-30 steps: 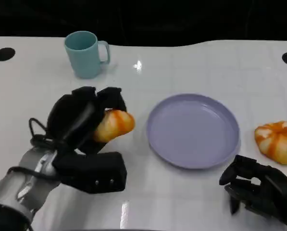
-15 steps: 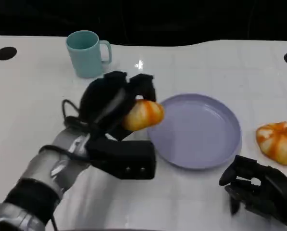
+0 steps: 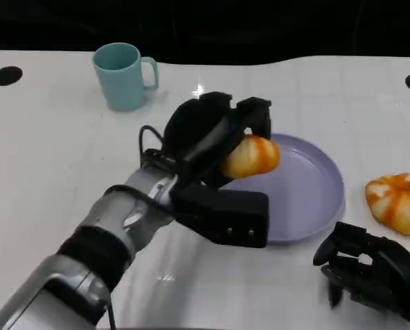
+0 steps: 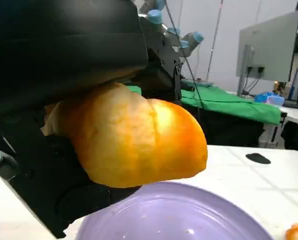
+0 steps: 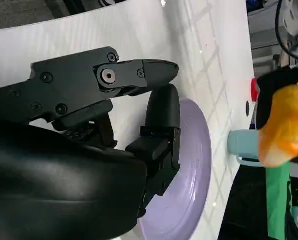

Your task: Grasp the bread from the table and place it into the plate.

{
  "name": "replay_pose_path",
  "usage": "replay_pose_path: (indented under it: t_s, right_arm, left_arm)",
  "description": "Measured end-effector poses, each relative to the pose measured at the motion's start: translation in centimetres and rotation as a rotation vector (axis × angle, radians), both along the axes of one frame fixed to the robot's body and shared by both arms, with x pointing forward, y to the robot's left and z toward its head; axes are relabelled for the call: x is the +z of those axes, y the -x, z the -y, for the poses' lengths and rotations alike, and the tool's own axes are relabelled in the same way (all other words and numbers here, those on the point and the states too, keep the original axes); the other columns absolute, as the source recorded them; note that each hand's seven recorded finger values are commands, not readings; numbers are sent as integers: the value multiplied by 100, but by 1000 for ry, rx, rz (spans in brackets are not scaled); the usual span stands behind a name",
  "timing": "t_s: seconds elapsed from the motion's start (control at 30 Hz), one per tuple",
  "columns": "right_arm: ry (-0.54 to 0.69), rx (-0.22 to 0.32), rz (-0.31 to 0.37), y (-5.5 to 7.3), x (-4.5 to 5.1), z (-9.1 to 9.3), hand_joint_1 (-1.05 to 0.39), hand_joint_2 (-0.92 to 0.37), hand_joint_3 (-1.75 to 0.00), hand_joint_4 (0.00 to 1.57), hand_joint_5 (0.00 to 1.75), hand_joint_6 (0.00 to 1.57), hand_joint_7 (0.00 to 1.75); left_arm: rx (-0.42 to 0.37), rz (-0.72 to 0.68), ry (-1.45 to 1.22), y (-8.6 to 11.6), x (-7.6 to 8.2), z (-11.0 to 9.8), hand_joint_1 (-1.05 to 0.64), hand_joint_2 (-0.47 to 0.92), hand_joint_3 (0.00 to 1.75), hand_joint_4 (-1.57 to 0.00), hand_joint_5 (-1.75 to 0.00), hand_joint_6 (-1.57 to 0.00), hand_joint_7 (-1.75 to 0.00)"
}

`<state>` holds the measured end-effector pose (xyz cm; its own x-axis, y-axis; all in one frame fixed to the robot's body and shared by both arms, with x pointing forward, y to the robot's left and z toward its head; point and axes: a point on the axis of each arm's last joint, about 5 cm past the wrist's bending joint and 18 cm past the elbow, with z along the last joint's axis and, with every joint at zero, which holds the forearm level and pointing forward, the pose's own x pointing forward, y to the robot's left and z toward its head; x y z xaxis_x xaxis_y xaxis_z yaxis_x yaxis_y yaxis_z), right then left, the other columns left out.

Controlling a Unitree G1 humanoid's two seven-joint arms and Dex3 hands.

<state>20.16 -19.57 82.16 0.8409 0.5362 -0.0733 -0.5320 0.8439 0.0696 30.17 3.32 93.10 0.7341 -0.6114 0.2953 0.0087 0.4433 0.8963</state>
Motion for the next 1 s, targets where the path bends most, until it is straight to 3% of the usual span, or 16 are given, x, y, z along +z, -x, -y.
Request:
replay_pose_path:
  t_s: [0.13, 0.2, 0.37, 0.53, 0.6, 0.73, 0.87, 0.9, 1.0]
  right_arm:
    - [-6, 2, -11, -12, 4, 1, -53, -92, -24, 69, 175, 67, 141]
    - [-11, 1, -17, -13, 4, 4, -53, -92, -24, 70, 175, 68, 141]
    - [-18, -2, -18, -10, -2, 10, -54, -92, -24, 71, 175, 68, 142]
    - [-15, 0, -7, -6, -5, 9, -53, -92, -25, 71, 175, 67, 142]
    - [-13, 1, -2, -4, -8, 8, -53, -92, -25, 71, 175, 68, 143]
    - [-16, 2, -4, -9, -17, 10, -53, -92, -26, 72, 175, 68, 144]
    - [-18, 2, 0, -12, -21, 11, -54, -92, -25, 72, 175, 68, 145]
    - [-18, 2, 0, -14, -21, 11, -54, -92, -26, 72, 175, 67, 145]
    - [-20, 5, 0, -18, -22, 11, -54, -92, -26, 71, 175, 67, 146]
  left_arm:
    - [-13, 1, -10, 6, -17, 106, -25, 48, 113, -94, -175, -72, -160]
    - [-14, -4, -16, 11, -39, 130, -27, 52, 103, -98, -175, -76, -137]
    - [-12, -9, -59, 4, -50, 218, -28, 57, 102, -99, -175, -76, -126]
    - [-24, 23, -120, -6, -14, 314, -33, 60, 79, -94, -175, -80, -105]
    - [-26, 19, -132, -4, -20, 327, -36, 67, 61, -82, -155, -75, -98]
    - [-15, -17, -172, -5, -62, 309, -36, 70, 49, -74, -139, -61, -89]
    - [-14, -57, -210, -12, -73, 301, -45, 85, 25, -55, -106, -37, -61]
    - [-16, -69, -222, -13, -72, 302, -52, 89, 26, -31, -91, -24, -51]
    - [-18, -107, -281, -25, -57, 308, -67, 92, 36, -5, -72, -8, -44]
